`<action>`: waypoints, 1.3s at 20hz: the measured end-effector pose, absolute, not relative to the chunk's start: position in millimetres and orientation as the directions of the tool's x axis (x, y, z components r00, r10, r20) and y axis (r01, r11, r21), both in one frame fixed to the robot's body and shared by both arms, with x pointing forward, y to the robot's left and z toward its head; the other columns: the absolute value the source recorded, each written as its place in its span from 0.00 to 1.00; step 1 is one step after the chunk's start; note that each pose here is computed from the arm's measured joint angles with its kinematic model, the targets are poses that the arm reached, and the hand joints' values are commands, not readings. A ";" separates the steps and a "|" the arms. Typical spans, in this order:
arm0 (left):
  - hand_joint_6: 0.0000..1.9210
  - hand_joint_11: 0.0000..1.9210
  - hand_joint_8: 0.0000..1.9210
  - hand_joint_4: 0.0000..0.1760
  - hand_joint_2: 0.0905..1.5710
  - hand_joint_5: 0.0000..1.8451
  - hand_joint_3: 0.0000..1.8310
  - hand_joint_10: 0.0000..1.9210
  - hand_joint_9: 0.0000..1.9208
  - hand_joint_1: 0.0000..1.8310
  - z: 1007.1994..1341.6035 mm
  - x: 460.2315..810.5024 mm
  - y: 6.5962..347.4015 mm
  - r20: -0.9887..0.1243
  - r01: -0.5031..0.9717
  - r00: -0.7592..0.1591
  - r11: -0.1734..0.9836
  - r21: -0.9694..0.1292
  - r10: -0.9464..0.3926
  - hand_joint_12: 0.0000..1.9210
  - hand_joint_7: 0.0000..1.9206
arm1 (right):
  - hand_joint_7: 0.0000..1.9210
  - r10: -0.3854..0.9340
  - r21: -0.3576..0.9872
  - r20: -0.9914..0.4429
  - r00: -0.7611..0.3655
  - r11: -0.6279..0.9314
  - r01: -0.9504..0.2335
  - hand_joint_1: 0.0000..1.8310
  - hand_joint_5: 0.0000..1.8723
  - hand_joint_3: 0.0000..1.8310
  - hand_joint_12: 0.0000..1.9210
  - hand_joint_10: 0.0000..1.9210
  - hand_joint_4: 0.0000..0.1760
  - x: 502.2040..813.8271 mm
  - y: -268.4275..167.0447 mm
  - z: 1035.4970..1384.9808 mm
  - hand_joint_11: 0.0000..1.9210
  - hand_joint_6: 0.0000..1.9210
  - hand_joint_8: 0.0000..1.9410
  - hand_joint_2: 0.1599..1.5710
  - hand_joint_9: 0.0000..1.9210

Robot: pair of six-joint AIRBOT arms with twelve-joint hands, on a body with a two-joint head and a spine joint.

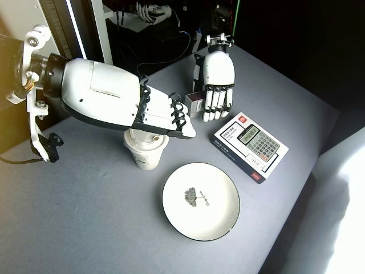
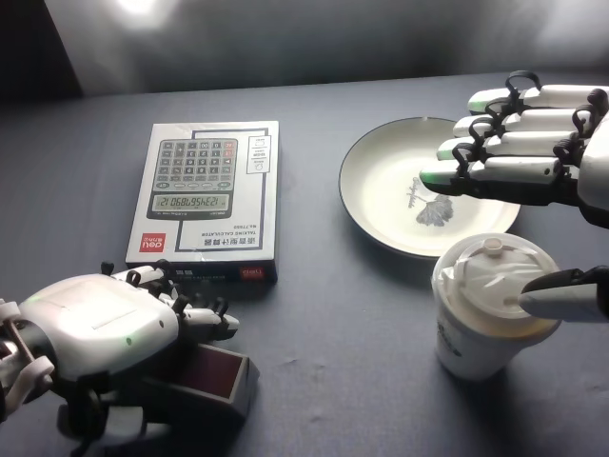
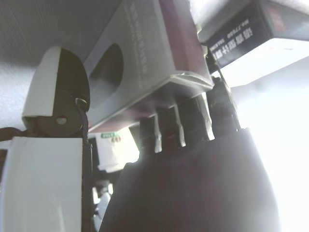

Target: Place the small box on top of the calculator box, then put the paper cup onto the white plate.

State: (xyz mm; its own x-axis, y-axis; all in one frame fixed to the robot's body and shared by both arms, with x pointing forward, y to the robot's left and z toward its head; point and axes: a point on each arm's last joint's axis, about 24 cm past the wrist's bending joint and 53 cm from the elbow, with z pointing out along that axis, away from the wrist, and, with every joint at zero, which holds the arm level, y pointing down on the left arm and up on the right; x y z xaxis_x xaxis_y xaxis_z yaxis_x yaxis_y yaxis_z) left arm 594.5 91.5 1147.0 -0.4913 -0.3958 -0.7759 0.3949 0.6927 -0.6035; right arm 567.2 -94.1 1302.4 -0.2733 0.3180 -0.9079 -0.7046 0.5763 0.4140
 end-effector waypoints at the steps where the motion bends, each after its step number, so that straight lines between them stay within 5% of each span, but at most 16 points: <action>1: 0.00 0.26 0.01 0.00 0.75 0.38 0.00 0.01 0.43 0.63 1147.7 594.9 90.6 -0.773 0.393 -0.490 0.689 -0.608 -0.403 0.36 0.43 | 0.06 0.318 0.414 -0.908 -0.273 0.577 -0.704 0.19 0.06 0.00 0.07 0.00 0.00 567.2 -94.1 1302.3 0.00 0.00 0.00 0.78 0.05; 2: 0.01 0.30 0.01 0.00 0.75 0.42 0.00 0.01 0.48 0.64 1147.9 595.0 90.4 -0.773 0.394 -0.489 0.689 -0.609 -0.404 0.36 0.47 | 0.07 0.318 0.414 -0.908 -0.273 0.576 -0.705 0.19 0.07 0.00 0.09 0.00 0.00 567.2 -94.1 1302.4 0.00 0.00 0.00 0.78 0.05; 3: 0.50 0.39 0.39 0.00 0.72 0.41 0.00 0.01 0.56 0.67 1148.7 595.3 90.5 -0.774 0.395 -0.486 0.688 -0.609 -0.406 0.30 0.54 | 0.07 0.318 0.414 -0.908 -0.273 0.576 -0.705 0.19 0.07 0.00 0.09 0.00 0.00 567.2 -94.1 1302.4 0.00 0.00 0.00 0.78 0.05; 4: 0.63 0.41 0.54 0.00 0.73 0.38 0.00 0.02 0.59 0.68 1149.5 595.7 90.9 -0.774 0.395 -0.483 0.687 -0.610 -0.409 0.30 0.52 | 0.07 0.319 0.414 -0.908 -0.273 0.575 -0.706 0.18 0.07 0.00 0.09 0.00 0.00 567.0 -93.9 1302.7 0.00 0.00 0.00 0.78 0.05; 5: 0.66 0.41 0.60 0.00 0.75 0.34 0.00 0.57 0.46 0.73 1150.0 596.1 91.2 -0.774 0.394 -0.481 0.688 -0.610 -0.411 0.33 0.47 | 0.07 0.319 0.414 -0.908 -0.273 0.575 -0.706 0.19 0.08 0.00 0.10 0.00 0.00 567.0 -93.9 1302.7 0.00 0.00 0.00 0.78 0.06; 6: 0.61 0.41 0.61 0.00 0.74 0.36 0.00 0.68 0.44 0.74 1150.2 596.2 91.3 -0.775 0.394 -0.480 0.687 -0.610 -0.412 0.42 0.47 | 0.07 0.319 0.414 -0.908 -0.272 0.574 -0.706 0.20 0.08 0.00 0.10 0.00 0.00 566.8 -93.8 1302.9 0.00 0.00 0.00 0.78 0.06; 10: 0.56 0.37 0.63 0.00 0.73 0.40 0.00 0.72 0.43 0.74 1152.1 597.2 89.1 -0.768 0.389 -0.489 0.684 -0.617 -0.415 0.56 0.46 | 0.07 0.320 0.414 -0.908 -0.272 0.573 -0.707 0.20 0.08 0.00 0.08 0.00 0.00 566.6 -93.6 1303.3 0.00 0.00 0.00 0.78 0.05; 23: 0.58 0.35 0.60 0.00 0.73 0.41 0.00 0.72 0.42 0.74 1254.6 647.6 97.3 -0.816 0.431 -0.340 0.694 -0.577 -0.467 0.57 0.48 | 0.07 0.320 0.413 -0.908 -0.271 0.572 -0.709 0.19 0.08 0.00 0.10 0.00 0.00 566.1 -93.2 1303.7 0.00 0.00 0.00 0.78 0.05; 25: 0.58 0.35 0.61 0.00 0.73 0.41 0.00 0.71 0.43 0.74 1264.8 653.6 101.1 -0.820 0.433 -0.326 0.697 -0.571 -0.470 0.57 0.47 | 0.05 0.320 0.413 -0.908 -0.271 0.572 -0.709 0.18 0.06 0.00 0.04 0.00 0.00 566.2 -93.2 1303.6 0.00 0.00 0.00 0.79 0.03; 26: 0.59 0.35 0.63 0.00 0.74 0.40 0.00 0.72 0.41 0.74 1270.4 658.6 103.4 -0.824 0.436 -0.318 0.700 -0.566 -0.468 0.58 0.46 | 0.08 0.320 0.413 -0.908 -0.270 0.570 -0.710 0.24 0.10 0.01 0.14 0.00 0.00 565.9 -93.0 1304.0 0.00 0.00 0.00 0.75 0.06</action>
State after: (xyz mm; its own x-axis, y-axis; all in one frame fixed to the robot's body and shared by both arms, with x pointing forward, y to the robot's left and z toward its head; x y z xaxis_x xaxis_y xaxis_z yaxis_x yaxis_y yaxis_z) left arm 658.6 103.4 1270.4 -0.3184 -0.4682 -0.8243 0.4362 0.6997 -0.5659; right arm 565.9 -93.0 1304.0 -0.2701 0.3204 -0.9080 -0.7104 0.5703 0.4125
